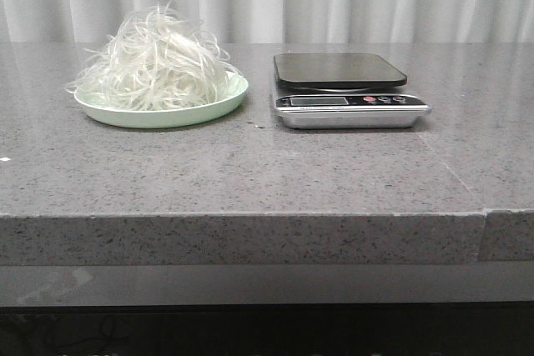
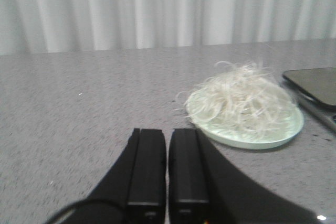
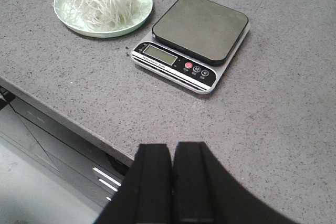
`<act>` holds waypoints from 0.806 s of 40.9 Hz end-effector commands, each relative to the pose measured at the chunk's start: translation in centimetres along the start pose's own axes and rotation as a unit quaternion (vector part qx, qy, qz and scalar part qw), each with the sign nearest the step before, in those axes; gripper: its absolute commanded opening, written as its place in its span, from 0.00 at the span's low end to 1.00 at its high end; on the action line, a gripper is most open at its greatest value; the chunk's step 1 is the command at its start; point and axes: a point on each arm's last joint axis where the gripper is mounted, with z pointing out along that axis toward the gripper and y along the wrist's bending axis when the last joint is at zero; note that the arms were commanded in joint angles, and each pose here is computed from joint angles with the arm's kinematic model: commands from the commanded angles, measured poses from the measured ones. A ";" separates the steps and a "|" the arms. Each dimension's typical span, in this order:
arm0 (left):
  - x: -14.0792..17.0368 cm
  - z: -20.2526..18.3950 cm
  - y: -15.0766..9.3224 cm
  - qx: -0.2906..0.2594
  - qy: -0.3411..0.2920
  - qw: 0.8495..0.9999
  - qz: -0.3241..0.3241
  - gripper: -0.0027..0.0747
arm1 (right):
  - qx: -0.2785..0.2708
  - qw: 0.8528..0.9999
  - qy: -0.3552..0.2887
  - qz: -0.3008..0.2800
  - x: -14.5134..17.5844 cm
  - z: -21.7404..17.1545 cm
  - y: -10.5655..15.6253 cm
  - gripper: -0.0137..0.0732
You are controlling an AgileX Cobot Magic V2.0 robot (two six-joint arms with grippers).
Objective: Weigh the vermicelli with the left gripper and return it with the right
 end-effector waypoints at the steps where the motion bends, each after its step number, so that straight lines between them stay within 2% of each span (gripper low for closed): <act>1: 0.8 -0.4 0.2 -0.016 -0.073 0.997 -0.031 0.22 | 0.005 0.999 -0.042 0.002 -1.1 -0.4 -0.1 0.34; 11: 5.3 -0.2 0.8 -0.059 -0.123 0.990 -0.044 0.22 | 0.005 0.999 -0.042 0.002 -1.1 -0.4 -0.1 0.34; 22: 5.8 -0.3 0.8 -0.065 -0.134 0.989 -0.005 0.22 | 0.005 0.999 -0.041 0.002 -1.1 -0.4 -0.1 0.34; 33: 5.8 -0.2 0.8 -0.064 -0.134 0.989 -0.005 0.22 | 0.005 0.999 -0.041 0.002 -1.1 -0.4 -0.1 0.34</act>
